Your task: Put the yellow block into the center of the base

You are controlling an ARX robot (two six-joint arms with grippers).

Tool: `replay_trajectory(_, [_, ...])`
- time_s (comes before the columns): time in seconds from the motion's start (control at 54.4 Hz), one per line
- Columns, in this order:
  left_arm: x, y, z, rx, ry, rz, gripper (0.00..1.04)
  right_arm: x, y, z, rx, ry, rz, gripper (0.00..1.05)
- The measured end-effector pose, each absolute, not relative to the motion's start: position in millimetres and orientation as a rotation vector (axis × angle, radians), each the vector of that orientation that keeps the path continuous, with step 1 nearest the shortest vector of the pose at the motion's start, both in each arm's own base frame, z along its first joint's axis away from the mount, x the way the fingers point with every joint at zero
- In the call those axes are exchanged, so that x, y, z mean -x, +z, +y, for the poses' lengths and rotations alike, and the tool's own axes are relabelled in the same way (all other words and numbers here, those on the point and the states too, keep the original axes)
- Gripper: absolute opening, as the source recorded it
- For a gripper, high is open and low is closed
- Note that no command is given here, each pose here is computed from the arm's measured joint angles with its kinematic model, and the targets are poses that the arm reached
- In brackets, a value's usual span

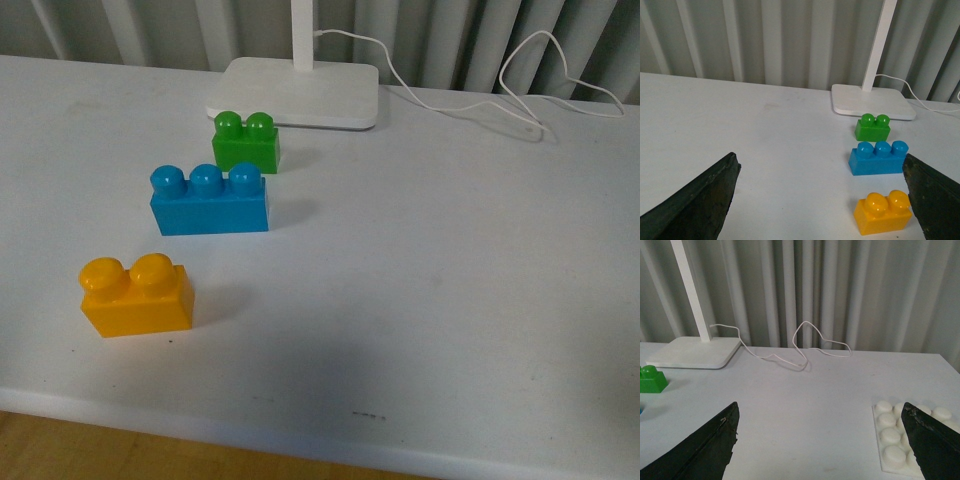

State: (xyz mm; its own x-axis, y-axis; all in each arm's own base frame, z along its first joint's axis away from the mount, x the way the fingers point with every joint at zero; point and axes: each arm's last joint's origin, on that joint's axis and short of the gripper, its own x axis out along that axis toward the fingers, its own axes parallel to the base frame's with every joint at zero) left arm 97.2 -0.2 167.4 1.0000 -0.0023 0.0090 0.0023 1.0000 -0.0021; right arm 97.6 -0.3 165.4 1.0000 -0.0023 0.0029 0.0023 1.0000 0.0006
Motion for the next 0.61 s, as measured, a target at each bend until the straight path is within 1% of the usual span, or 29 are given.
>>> replay_trajectory(0.607, [-97.2,167.4,-0.2,0.002,-0.002,-0.009,0.98,-97.6,165.4,-0.3,-0.001,-0.002,-0.003,0.95])
